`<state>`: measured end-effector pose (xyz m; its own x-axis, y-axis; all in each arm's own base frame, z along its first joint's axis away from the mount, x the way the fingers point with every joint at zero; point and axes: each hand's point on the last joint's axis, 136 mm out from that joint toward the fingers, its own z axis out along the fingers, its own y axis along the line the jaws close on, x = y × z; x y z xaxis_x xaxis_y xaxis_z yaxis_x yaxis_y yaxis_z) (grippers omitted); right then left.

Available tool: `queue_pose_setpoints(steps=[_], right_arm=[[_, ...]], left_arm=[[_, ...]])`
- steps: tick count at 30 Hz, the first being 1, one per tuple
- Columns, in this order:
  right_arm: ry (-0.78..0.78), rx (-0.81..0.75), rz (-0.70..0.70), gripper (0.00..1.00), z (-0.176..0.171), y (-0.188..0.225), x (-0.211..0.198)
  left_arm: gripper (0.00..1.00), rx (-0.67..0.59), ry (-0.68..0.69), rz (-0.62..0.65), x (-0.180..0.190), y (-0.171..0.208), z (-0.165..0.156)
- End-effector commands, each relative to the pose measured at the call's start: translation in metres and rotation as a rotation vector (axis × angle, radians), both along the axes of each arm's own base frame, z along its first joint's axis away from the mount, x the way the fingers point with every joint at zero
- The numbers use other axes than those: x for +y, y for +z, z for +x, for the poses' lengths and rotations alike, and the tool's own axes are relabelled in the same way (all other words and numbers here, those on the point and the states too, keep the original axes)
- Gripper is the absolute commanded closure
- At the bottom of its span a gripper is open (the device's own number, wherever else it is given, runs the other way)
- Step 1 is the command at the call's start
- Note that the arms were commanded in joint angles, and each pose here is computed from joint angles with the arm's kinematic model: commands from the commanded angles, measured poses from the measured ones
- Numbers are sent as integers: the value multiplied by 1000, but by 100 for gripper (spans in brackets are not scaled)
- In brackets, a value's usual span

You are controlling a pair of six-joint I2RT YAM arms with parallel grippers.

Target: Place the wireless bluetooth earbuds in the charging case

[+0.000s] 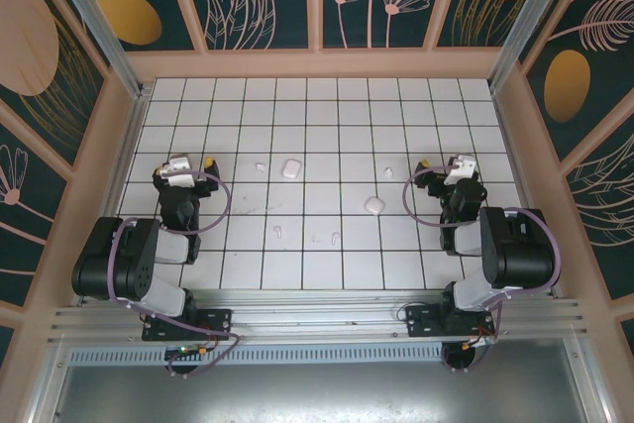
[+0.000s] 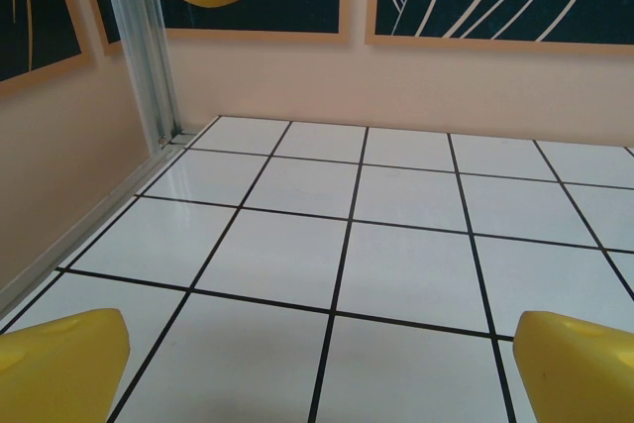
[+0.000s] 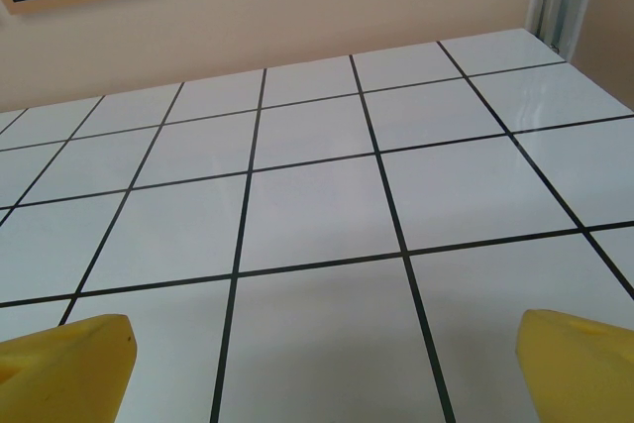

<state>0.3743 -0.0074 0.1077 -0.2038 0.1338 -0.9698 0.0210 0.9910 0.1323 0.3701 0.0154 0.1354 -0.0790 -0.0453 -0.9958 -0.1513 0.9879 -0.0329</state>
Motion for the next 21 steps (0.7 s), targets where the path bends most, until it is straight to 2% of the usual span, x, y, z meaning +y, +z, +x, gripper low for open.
queue_pose_setpoints(steps=[1, 13, 18, 21], right_arm=[[15, -53, -15, 1, 5, 13, 1], [1, -41, -14, 1, 7, 15, -1], [23, -14, -5, 1, 9, 40, 6], [25, -28, 27, 1, 3, 59, 12]], left_arm=[[1, -9, 22, -12, 5, 2, 3], [1, -9, 22, -12, 5, 2, 2], [2, -5, 15, -6, 4, 12, 5], [1, 41, 25, -6, 5, 20, 14]])
